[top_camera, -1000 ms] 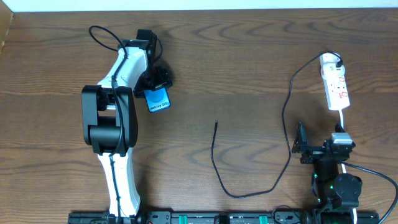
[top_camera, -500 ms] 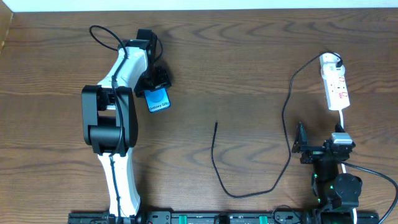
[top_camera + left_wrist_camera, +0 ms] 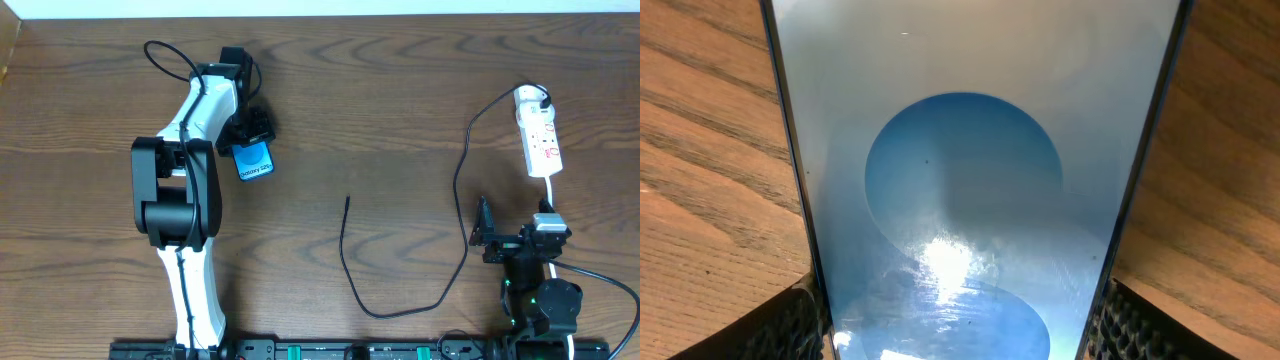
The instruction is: Plug charger to phone and switch on socket
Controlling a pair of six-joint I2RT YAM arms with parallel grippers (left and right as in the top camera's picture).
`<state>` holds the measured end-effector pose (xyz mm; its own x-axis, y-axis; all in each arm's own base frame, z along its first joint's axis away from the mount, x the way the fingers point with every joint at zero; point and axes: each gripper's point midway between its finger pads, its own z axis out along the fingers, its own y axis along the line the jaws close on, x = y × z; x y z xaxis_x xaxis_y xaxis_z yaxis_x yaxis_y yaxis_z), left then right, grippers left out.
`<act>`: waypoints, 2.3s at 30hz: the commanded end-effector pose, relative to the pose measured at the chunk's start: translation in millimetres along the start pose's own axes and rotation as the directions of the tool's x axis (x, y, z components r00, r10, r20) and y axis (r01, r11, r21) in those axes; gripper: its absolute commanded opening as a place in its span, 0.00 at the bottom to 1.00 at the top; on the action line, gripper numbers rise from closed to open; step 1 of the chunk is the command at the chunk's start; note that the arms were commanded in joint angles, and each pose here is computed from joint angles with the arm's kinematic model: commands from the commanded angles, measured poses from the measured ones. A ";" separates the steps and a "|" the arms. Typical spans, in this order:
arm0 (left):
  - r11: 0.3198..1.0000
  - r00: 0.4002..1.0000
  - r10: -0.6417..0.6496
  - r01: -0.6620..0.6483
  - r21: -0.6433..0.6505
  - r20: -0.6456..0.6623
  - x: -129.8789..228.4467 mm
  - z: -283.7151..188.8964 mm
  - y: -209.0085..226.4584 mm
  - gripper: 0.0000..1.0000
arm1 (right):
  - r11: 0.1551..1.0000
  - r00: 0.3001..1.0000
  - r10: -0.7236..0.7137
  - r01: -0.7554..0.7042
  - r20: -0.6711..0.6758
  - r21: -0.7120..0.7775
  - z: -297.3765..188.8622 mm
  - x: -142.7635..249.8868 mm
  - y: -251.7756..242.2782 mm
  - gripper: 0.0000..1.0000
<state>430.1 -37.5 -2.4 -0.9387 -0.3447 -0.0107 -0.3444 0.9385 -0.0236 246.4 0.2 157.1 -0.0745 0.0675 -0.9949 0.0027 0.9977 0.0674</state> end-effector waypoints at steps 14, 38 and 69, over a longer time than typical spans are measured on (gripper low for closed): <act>0.999 0.996 0.002 -0.006 -0.046 -0.090 18.4 31.2 10.2 0.31 | 1.000 1.000 -0.010 0.010 -0.002 -0.022 -0.2 1.1 5.0 0.99; 0.999 0.998 0.003 -0.005 -0.035 -0.066 11.8 23.6 7.1 0.07 | 1.000 1.000 -0.010 0.010 -0.002 -0.022 -0.2 1.1 5.0 0.99; 0.999 1.000 0.017 -0.017 -0.036 0.004 4.6 -14.4 8.8 0.07 | 1.000 1.000 -0.010 0.010 -0.002 -0.022 -0.2 1.1 5.0 0.99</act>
<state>428.6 -36.7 0.1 -0.9400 -0.3411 -0.0072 -0.3410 0.9399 -0.0177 246.4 0.2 157.1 -0.0745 0.0675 -0.9949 0.0027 0.9977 0.0674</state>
